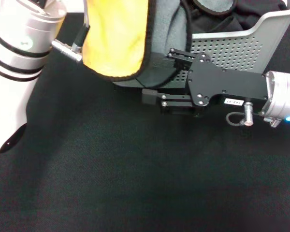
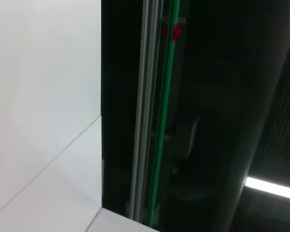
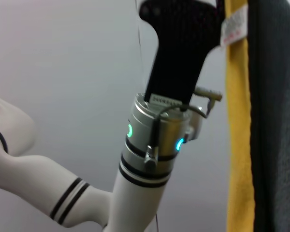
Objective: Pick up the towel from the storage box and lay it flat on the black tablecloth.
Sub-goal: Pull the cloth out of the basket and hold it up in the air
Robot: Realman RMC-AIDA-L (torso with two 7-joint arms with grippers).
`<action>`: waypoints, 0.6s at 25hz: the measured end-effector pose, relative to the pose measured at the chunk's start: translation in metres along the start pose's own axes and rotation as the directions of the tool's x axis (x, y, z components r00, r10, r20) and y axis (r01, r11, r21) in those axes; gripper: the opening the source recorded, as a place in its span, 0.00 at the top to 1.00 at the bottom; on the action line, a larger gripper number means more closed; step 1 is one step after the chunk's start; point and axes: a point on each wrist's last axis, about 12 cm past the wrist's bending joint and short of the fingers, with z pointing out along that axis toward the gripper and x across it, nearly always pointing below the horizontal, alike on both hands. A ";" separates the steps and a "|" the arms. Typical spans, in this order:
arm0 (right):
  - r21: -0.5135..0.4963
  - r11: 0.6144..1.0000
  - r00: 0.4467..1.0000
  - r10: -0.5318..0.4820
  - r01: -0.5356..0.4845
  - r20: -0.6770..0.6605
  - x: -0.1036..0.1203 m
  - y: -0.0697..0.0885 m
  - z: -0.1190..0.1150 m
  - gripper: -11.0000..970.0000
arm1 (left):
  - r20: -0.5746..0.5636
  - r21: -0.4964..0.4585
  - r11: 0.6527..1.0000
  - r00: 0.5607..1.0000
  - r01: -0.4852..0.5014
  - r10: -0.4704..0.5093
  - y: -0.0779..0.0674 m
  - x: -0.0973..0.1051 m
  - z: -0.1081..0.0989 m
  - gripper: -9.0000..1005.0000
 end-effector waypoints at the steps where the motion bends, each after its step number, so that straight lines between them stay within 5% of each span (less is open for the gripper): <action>1: 0.004 1.000 1.000 0.002 -0.002 -0.003 0.001 0.000 0.001 0.19 | -0.005 0.005 1.000 1.000 0.007 -0.007 0.000 0.002 0.002 0.97; 15: 0.007 1.000 1.000 0.004 -0.004 -0.006 0.003 0.001 0.001 0.23 | -0.010 0.014 1.000 1.000 0.028 -0.028 0.000 0.006 0.007 0.97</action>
